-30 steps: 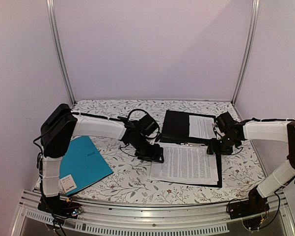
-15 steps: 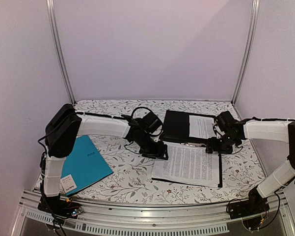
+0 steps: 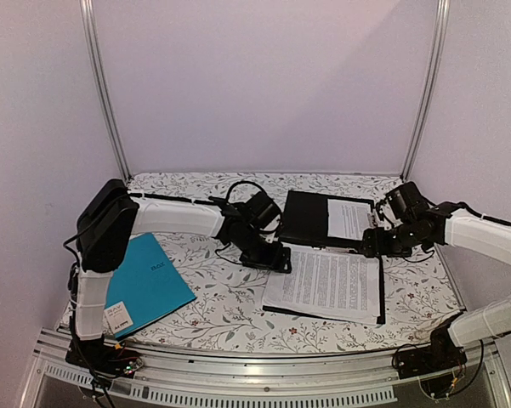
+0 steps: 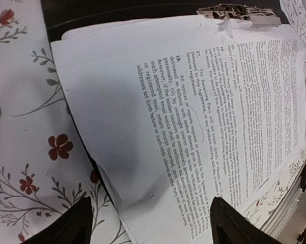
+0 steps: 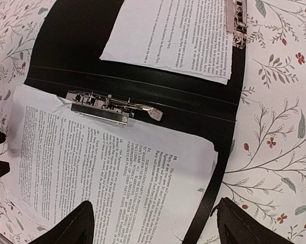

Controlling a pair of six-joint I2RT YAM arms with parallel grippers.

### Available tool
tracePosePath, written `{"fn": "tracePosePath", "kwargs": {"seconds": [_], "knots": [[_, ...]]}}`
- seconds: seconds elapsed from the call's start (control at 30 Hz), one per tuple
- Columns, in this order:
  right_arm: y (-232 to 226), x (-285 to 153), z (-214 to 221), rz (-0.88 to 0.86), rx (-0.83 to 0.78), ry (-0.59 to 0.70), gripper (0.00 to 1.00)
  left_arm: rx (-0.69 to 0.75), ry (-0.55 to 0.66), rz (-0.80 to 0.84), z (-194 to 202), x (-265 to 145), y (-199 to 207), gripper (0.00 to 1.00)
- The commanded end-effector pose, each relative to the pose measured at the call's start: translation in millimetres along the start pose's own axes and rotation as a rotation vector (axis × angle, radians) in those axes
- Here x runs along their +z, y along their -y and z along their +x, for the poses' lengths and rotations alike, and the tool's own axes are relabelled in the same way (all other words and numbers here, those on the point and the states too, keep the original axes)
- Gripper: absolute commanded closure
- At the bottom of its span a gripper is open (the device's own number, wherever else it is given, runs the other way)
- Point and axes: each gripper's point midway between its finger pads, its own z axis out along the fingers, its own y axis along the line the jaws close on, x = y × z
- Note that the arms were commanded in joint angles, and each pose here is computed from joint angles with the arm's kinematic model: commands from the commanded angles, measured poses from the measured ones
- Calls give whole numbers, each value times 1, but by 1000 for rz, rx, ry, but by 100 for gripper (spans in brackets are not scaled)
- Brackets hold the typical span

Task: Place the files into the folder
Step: Adjust the file with the spring clip on the folder.

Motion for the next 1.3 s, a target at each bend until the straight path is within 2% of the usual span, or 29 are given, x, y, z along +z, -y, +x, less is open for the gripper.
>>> {"fn": "tracePosePath", "kwargs": {"seconds": [0.0,0.13,0.4,0.57,0.8,0.97,1.27], "knots": [[0,-12,16,47,-65,-34,17,16,42,-25,-5,-20,-4,20],[-28,-20,32,16,-174,-72,17,7,70,-44,-6,-31,-11,19],[-91,-24,86,-49,-500,-229,18,13,137,-112,-12,-59,-33,17],[-104,-15,104,23,-641,-322,18,-10,177,-159,-11,-76,-53,13],[-105,7,121,139,-756,-448,20,-26,165,-155,-7,-80,-63,12],[-110,10,135,142,-823,-508,20,-35,152,-141,-4,-76,-63,12],[-100,15,134,220,-853,-541,20,-41,149,-129,-3,-75,-63,12]]}}
